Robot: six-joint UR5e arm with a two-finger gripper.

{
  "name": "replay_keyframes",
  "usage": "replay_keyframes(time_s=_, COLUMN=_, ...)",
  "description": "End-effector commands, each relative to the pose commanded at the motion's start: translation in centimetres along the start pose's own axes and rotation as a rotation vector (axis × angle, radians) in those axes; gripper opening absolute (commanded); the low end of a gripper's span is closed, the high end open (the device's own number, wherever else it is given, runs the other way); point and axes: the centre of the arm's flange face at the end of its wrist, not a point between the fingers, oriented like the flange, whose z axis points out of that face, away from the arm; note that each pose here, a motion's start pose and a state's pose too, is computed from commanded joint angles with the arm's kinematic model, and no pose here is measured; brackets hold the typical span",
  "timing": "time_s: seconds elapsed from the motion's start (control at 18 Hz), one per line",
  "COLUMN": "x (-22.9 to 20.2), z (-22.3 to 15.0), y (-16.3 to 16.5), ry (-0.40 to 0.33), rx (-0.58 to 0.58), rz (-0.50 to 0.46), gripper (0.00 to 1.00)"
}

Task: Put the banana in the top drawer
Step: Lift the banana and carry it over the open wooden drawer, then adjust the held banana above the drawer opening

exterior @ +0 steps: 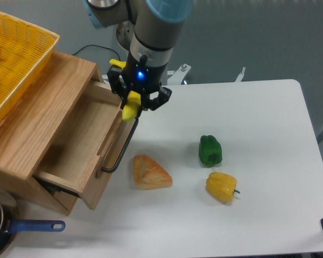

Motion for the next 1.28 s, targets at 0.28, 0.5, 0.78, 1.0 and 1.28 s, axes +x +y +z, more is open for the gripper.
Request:
replay_keyframes(time_s=0.28, x=0.2, z=-0.4, y=-1.2, ry=-0.004, rx=0.056, rz=-0.015, gripper=0.11)
replay_keyframes(time_s=0.5, x=-0.2, z=0.4, y=-2.5, ry=-0.021, rx=0.085, rz=-0.019, gripper=0.11)
replay_keyframes(time_s=0.78, x=-1.3, z=1.5, y=-3.2, ry=-0.016, rx=0.076, rz=-0.015, gripper=0.11)
replay_keyframes(time_s=1.0, x=-1.8, z=1.1, y=-3.7, ry=-0.024, rx=0.083, rz=-0.011, gripper=0.11)
replay_keyframes(time_s=1.28, x=-2.1, z=1.5, y=-4.2, ry=-0.035, rx=0.095, rz=0.000, gripper=0.11)
